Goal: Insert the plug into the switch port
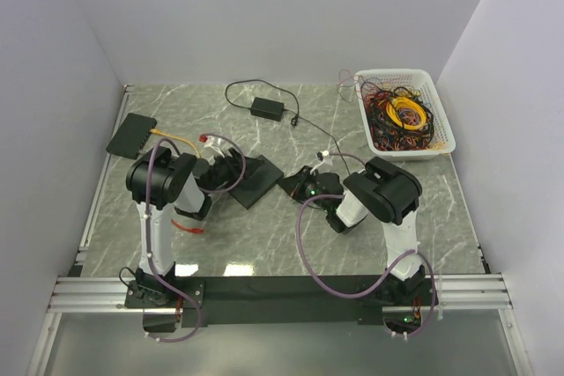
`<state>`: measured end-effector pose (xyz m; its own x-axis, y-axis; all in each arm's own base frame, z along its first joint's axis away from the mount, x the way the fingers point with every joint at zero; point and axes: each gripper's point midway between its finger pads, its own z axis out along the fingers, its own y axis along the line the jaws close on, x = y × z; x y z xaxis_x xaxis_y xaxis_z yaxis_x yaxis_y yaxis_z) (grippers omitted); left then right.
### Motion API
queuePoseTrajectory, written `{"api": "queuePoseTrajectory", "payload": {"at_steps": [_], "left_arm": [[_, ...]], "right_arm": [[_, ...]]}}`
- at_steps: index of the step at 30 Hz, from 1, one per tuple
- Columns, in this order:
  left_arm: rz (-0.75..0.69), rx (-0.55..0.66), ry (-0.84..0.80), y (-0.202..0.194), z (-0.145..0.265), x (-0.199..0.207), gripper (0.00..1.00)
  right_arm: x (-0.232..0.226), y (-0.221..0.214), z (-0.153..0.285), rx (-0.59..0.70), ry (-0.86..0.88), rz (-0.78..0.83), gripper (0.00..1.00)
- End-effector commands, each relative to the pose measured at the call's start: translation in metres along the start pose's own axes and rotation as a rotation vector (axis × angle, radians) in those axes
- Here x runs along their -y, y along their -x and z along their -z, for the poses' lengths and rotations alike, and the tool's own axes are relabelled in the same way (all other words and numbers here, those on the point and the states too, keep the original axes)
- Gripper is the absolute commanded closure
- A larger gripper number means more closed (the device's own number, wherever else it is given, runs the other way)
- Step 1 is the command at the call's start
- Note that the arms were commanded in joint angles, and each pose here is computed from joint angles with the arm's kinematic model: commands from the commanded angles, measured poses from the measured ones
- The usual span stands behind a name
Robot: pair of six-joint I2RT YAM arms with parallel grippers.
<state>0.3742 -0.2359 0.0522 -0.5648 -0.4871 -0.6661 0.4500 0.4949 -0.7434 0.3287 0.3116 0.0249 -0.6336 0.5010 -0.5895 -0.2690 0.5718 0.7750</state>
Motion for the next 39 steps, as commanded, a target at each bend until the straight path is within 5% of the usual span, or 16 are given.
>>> {"api": "queuePoseTrajectory", "payload": {"at_steps": [1, 9, 14, 25, 31, 39], "left_arm": [[0.317, -0.597, -0.319, -0.146, 0.059, 0.101, 0.24], [0.291, -0.577, -0.273, -0.143, 0.052, 0.098, 0.24], [0.220, -0.553, -0.180, -0.135, 0.033, 0.082, 0.24], [0.135, -0.478, 0.016, -0.107, 0.014, 0.049, 0.23], [0.107, -0.443, 0.064, -0.093, 0.004, 0.039, 0.23], [0.076, -0.421, 0.082, -0.079, -0.004, 0.039, 0.23]], "right_arm": [[-0.027, 0.009, -0.022, 0.084, 0.051, 0.048, 1.00], [-0.032, 0.011, -0.021, 0.072, 0.039, 0.085, 1.00], [-0.030, 0.011, -0.010, 0.060, 0.020, 0.109, 0.79], [-0.022, 0.017, 0.005, 0.068, -0.044, 0.161, 0.57], [-0.014, 0.023, 0.018, 0.077, -0.092, 0.200, 0.37], [-0.004, 0.040, 0.020, 0.098, -0.182, 0.233, 0.34]]}}
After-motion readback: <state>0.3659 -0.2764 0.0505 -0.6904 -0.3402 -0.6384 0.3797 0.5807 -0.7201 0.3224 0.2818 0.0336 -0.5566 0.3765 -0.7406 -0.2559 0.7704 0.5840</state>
